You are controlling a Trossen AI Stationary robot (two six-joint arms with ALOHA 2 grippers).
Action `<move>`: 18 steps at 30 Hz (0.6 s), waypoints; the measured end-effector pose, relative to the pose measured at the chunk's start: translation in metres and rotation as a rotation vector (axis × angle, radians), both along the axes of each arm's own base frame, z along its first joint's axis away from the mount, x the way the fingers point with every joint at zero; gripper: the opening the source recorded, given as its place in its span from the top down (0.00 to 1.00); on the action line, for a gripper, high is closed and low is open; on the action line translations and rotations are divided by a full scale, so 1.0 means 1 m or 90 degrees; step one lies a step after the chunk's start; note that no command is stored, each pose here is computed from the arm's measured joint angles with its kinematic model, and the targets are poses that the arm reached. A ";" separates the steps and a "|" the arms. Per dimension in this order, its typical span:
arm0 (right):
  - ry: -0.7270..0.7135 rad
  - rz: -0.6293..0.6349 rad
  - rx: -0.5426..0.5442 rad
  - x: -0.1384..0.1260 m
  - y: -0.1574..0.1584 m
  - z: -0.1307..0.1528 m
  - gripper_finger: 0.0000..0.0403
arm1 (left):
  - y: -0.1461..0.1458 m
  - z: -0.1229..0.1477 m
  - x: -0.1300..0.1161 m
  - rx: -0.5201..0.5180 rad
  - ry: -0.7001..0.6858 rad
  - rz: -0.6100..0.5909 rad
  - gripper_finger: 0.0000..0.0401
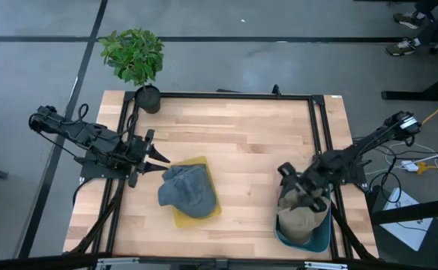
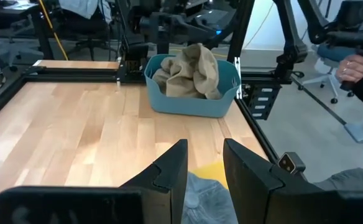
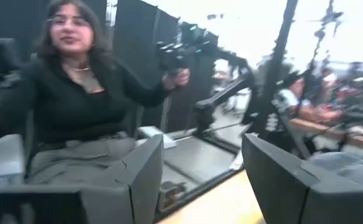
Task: Pick & Place hat
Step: Return to Home Position
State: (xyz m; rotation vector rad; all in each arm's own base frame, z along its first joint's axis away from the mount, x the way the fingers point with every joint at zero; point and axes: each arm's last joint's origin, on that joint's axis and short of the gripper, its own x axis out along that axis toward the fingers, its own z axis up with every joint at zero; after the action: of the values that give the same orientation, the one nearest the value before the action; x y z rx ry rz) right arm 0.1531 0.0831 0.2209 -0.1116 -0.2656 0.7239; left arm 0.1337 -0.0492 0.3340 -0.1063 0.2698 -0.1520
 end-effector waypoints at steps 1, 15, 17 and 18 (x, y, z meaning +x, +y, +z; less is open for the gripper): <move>-0.010 -0.009 0.002 -0.004 -0.004 -0.003 0.46 | 0.000 0.000 0.000 0.000 0.000 0.002 0.76; -0.087 -0.087 0.003 -0.033 -0.048 -0.023 0.46 | 0.007 0.000 0.002 -0.016 0.002 0.036 0.76; -0.086 -0.113 0.003 -0.034 -0.054 -0.023 0.46 | 0.007 0.000 0.003 -0.016 0.003 0.039 0.76; -0.080 -0.127 0.003 -0.034 -0.056 -0.023 0.46 | 0.007 0.000 0.003 -0.016 0.003 0.039 0.76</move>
State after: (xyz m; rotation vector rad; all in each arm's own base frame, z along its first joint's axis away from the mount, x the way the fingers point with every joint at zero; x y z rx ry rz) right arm 0.1192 0.0268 0.1979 -0.1769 -0.3704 0.5192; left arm 0.1362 -0.0420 0.3339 -0.1404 0.2684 -0.0943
